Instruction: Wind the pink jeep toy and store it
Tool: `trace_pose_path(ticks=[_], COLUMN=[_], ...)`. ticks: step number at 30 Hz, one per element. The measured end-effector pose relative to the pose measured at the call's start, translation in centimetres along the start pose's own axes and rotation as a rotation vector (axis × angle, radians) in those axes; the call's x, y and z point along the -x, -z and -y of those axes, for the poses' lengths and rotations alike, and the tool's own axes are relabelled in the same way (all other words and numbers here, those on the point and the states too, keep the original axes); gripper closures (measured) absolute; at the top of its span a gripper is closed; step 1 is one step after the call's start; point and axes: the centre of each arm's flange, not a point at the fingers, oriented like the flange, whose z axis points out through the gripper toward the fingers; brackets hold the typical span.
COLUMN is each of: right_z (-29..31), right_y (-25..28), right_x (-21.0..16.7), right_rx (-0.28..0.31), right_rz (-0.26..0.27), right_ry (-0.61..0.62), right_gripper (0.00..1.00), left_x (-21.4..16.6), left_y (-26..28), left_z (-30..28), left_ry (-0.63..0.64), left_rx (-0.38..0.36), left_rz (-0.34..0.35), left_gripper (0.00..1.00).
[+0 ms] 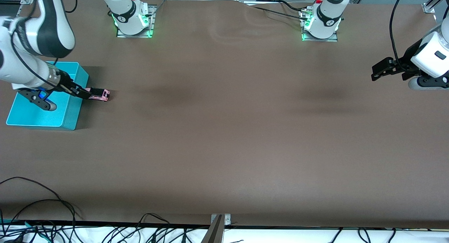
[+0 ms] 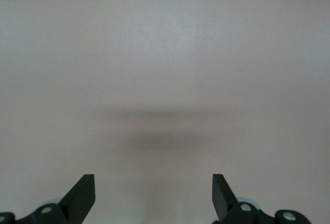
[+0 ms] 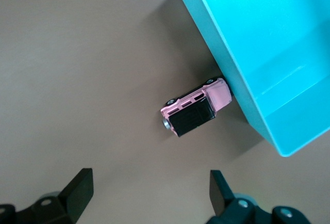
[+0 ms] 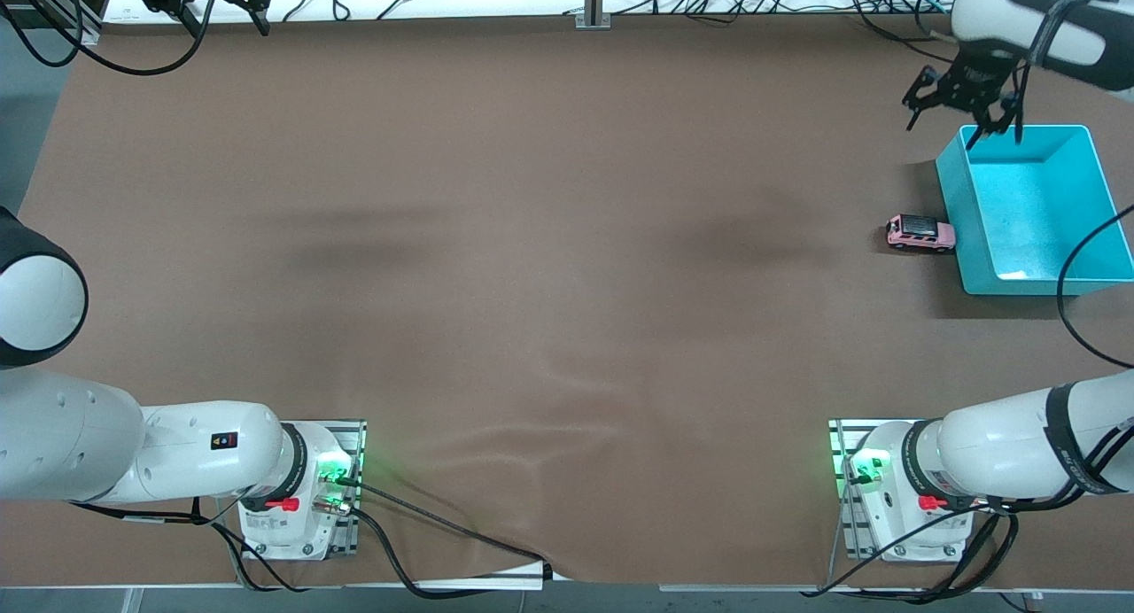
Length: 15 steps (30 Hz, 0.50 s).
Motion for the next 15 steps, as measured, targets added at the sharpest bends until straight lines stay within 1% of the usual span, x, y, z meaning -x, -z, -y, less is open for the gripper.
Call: trace_pose_path(ticks=[3,7,12,15], right_z=[-0.7,-1.4,-2.0,-2.2], right_y=[-2.7,-5.8,-8.4,-10.0], right_x=[0.1,0.4,0.3,0.1], right_rx=[-0.010,-0.027,-0.052,-0.056], right_rz=[-0.007,-0.021,-0.039,-0.041], right_ry=[-0.083,-0.227,-0.393,-0.481], right_gripper=[0.00,0.00,0.00,0.00], left_x=[0.0,0.0,0.0,0.1], left_y=[0.2,0.8,1.4,1.6], left_z=[0.0,-0.2,-0.6,-0.8], left_ry=[0.000,-0.003,-0.011,-0.015], left_rx=[0.000,0.001,0.002,0.002], left_rz=[-0.003,-0.019,-0.032,-0.034], left_gripper=[0.00,0.00,0.00,0.00])
